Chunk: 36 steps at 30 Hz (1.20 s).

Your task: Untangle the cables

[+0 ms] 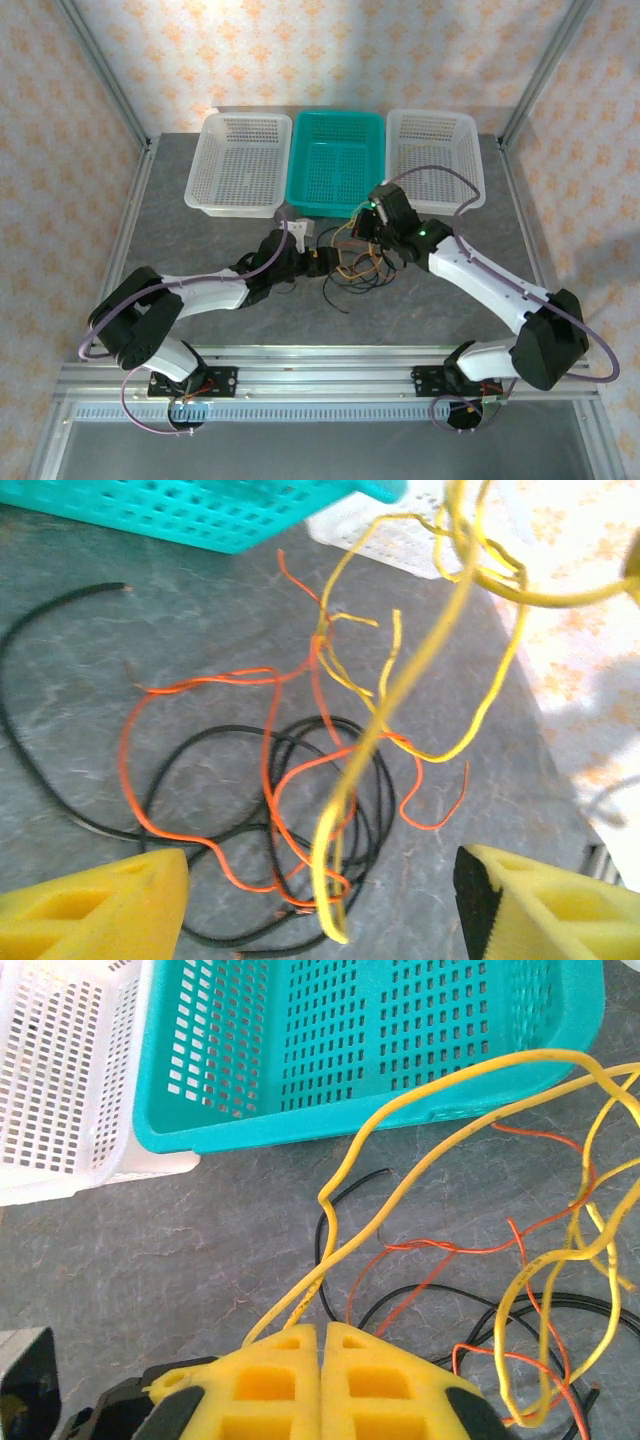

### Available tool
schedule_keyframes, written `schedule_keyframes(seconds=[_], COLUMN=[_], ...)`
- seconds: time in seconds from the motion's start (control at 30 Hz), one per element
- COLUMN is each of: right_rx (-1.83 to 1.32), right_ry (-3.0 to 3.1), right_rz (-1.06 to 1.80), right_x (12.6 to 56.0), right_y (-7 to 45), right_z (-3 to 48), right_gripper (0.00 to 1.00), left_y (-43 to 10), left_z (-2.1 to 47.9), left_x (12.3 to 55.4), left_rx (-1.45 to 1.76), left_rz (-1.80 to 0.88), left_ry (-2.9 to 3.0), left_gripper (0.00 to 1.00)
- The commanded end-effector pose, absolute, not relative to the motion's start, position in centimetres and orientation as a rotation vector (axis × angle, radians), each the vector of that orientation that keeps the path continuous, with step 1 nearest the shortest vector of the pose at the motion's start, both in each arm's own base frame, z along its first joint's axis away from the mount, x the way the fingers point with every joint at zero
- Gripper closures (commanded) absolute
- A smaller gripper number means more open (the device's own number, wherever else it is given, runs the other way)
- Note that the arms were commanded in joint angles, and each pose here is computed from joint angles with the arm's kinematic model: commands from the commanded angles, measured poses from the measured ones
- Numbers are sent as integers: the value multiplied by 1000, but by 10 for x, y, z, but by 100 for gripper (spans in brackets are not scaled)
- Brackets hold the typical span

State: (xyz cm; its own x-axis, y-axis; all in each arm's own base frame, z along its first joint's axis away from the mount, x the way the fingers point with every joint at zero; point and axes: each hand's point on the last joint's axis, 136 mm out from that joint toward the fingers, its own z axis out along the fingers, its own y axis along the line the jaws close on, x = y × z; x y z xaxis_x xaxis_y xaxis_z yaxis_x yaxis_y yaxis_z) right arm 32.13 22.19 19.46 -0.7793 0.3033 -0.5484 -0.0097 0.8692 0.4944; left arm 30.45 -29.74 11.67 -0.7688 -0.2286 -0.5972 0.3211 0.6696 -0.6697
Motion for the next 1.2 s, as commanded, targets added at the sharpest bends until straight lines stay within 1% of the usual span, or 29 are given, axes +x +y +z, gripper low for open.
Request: schedule_keyframes(seconds=[0.0, 0.13, 0.2, 0.37, 0.53, 0.67, 0.87, 0.97, 1.07, 1.17], right_rx=[182, 181, 186, 190, 232, 253, 304, 337, 344, 345], right_ry=[2344, 2353, 2351, 2357, 2396, 2396, 2435, 2455, 2459, 2478], right_rz=[690, 683, 680, 640, 579, 554, 480, 507, 500, 463], right_x=[324, 321, 321, 322, 326, 335, 342, 343, 344, 341], right_y=[227, 225, 223, 218, 210, 206, 191, 188, 185, 180], right_z=[221, 220, 220, 217, 200, 194, 171, 161, 156, 146], right_gripper=[100, 100, 100, 100, 100, 100, 100, 100, 100, 100], left_y=[-307, -304, -307, -317, -316, -311, -306, -302, -289, -268], left_z=[128, 128, 133, 139, 148, 162, 187, 201, 212, 225], left_x=[317, 329, 333, 337, 327, 319, 314, 310, 311, 317], left_rx=[106, 73, 78, 133, 171, 230, 269, 310, 325, 276], left_rz=[-1050, -1000, -1003, -1017, -1036, -1017, -999, -983, -908, -862], left_ry=[2157, 2154, 2142, 2133, 2133, 2111, 2088, 2076, 2080, 2062], left_gripper=[37, 46, 53, 79, 99, 100, 100, 100, 100, 100])
